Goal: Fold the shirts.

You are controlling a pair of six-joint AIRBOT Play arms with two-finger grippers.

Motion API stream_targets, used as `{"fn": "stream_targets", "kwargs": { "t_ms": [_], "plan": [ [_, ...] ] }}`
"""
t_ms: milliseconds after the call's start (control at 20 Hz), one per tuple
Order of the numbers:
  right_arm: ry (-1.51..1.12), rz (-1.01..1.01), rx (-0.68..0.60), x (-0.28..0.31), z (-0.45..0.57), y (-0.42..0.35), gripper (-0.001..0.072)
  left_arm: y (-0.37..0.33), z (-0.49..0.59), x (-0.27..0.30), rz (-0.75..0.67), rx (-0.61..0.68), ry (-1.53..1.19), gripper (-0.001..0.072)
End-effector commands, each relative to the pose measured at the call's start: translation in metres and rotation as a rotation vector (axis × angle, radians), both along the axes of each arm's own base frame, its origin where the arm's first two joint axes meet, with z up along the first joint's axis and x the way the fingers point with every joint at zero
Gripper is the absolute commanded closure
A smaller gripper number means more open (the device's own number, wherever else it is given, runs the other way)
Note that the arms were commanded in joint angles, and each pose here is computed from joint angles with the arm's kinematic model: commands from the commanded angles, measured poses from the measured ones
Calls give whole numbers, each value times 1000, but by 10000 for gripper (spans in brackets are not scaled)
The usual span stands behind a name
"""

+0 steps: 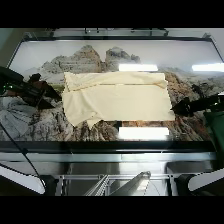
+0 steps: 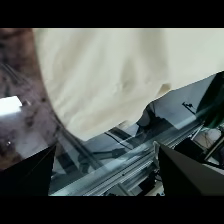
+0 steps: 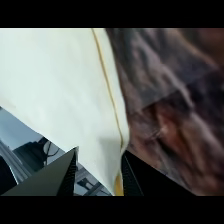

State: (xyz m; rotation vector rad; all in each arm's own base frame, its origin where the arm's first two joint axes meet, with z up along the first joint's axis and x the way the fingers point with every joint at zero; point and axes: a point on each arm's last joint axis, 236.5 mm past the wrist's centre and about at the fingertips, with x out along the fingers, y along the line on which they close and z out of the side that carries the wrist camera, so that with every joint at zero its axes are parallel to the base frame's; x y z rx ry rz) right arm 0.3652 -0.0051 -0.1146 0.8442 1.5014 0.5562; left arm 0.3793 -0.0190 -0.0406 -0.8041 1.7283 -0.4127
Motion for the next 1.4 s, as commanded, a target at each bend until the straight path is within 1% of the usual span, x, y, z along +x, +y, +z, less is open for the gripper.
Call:
{"fn": "stream_targets", "kwargs": {
  "t_ms": [0,50,100,150,200,350,400,500,550,600,650,700,750,800,850,950,1050,1150,1250,1350],
  "plan": [
    [15,91,-43,-8,-13,25,379,6,-25,-42,7,103,57,7],
    [7,113,-41,-8,-13,31,494,5,-31,-51,18,116,66,6],
    [5,124,-41,-8,-13,34,562,2,-36,-57,31,116,74,6],
    [5,130,-41,-8,-12,36,654,-2,-41,-65,39,118,84,6],
    [2,126,-36,-7,-11,37,692,-7,-48,-73,39,118,99,7],
    [-19,114,-28,-3,-2,39,693,-33,-72,-95,13,116,127,7],
    [-25,113,-30,-2,0,39,692,-51,-77,-94,23,80,104,7],
    [-35,101,-9,2,5,42,692,-86,-78,-72,75,-20,-11,8],
    [-34,101,0,1,7,43,692,-94,-80,-59,106,-29,-70,10],
    [-32,104,6,1,8,44,692,-94,-86,-49,114,9,-111,72],
    [-27,109,14,-1,10,45,692,-92,-88,-42,111,38,-140,153],
    [-21,117,24,-4,11,47,692,-95,-86,-39,105,34,-150,230],
    [-14,124,34,-6,13,47,693,-98,-81,-40,84,19,-151,398],
    [-7,131,45,-9,16,47,693,-103,-73,-46,38,-16,-145,625],
    [-4,134,55,-12,20,46,693,-108,-63,-54,-8,-54,-131,678],
    [-12,117,63,-13,30,36,693,-107,-49,-75,-90,-107,-67,678],
    [-38,60,49,-11,41,15,693,-98,-41,-92,-116,-137,-3,679],
    [-55,17,47,-12,52,-4,693,-81,-37,-95,-88,-124,17,678],
    [-40,0,68,-19,57,-13,693,-69,-31,-90,-48,-120,-3,679],
    [-31,-3,60,-22,55,-17,693,-61,-27,-90,-28,-127,-4,679]
  ]
}}
